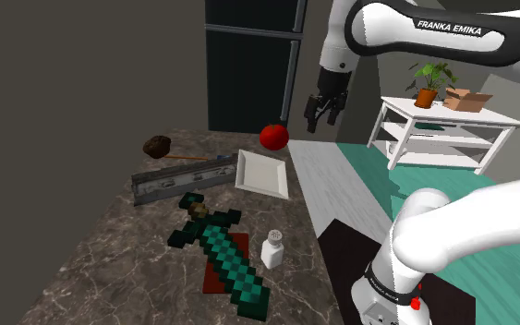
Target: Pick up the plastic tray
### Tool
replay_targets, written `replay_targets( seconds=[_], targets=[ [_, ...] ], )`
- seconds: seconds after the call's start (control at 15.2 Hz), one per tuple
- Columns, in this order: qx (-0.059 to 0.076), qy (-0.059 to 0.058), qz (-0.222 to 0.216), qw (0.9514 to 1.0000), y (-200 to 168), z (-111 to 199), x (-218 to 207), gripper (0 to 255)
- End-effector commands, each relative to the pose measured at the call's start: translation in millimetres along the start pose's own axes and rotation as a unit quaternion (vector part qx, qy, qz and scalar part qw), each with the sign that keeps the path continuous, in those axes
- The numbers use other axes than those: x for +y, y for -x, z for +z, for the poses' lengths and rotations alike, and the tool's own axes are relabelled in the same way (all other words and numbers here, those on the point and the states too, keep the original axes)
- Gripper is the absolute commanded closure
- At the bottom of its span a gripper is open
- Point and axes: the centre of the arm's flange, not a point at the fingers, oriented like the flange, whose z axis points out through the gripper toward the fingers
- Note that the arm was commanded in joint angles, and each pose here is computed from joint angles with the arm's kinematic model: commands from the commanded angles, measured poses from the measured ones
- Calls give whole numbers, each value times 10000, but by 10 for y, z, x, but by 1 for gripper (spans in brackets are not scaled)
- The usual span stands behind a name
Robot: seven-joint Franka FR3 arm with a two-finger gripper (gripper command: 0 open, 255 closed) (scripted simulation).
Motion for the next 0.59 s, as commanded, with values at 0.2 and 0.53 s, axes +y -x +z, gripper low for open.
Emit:
replay_targets(
  seconds=[0.2,0.53],
  targets=[
    [-14,-25,-702,9975,-335,204,-68,0],
    [-37,-66,-1862,9825,-861,545,-286,0]
  ],
)
